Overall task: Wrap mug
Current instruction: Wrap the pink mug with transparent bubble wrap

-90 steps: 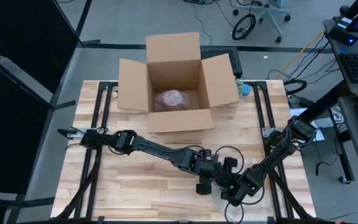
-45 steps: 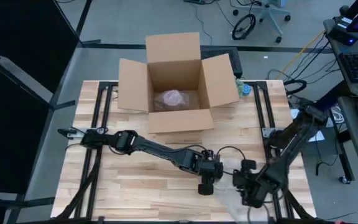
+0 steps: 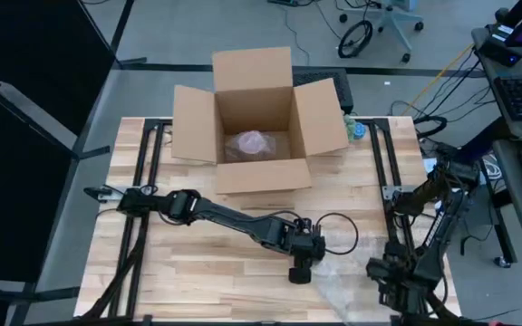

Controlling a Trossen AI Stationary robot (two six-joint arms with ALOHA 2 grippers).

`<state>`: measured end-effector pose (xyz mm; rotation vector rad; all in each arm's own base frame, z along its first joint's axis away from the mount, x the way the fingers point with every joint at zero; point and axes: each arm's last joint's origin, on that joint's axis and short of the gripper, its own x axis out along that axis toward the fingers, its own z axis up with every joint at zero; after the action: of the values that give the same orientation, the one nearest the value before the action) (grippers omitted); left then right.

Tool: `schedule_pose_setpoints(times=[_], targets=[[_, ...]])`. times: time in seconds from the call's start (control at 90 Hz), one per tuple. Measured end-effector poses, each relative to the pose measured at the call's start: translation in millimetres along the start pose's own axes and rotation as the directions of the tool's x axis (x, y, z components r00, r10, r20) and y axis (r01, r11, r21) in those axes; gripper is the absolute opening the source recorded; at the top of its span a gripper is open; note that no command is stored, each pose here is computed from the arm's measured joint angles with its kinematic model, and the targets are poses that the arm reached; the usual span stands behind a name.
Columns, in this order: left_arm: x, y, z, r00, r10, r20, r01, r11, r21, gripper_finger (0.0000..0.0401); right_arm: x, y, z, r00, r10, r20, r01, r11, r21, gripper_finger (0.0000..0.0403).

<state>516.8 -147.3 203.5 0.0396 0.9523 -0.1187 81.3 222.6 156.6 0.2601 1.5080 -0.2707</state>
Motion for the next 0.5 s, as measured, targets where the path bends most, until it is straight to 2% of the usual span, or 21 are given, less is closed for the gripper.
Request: schedule_pose_setpoints(times=[0.1,0.178,0.267,0.4,0.433,0.5], targets=[[0,0,0,1.000,0.000,0.000,0.000,1.000,0.000,0.0134,12,-2,2,0.999,0.042,0.010,-0.043,0.999,0.016,0.0215],[0,0,0,1.000,0.000,0.000,0.000,1.000,0.000,0.0134,19,-2,5,0.996,0.095,0.004,-0.095,0.995,0.009,0.0195],[0,0,0,1.000,0.000,0.000,0.000,1.000,0.000,0.0134,20,-2,6,0.993,0.115,0.006,-0.115,0.993,0.010,0.0143],[0,-3,0,1.000,-0.003,-0.001,0.003,1.000,0.008,0.0134,16,-3,8,0.991,0.128,0.040,-0.129,0.992,0.007,0.0029],[0,-4,-1,1.000,-0.004,0.000,0.004,1.000,0.017,0.0134,13,-4,9,0.989,0.128,0.069,-0.129,0.992,0.007,0.0015],[0,-5,-1,1.000,-0.006,-0.001,0.006,0.999,0.033,0.0134,1,-3,12,0.981,0.144,0.132,-0.147,0.989,0.010,0.0013]])
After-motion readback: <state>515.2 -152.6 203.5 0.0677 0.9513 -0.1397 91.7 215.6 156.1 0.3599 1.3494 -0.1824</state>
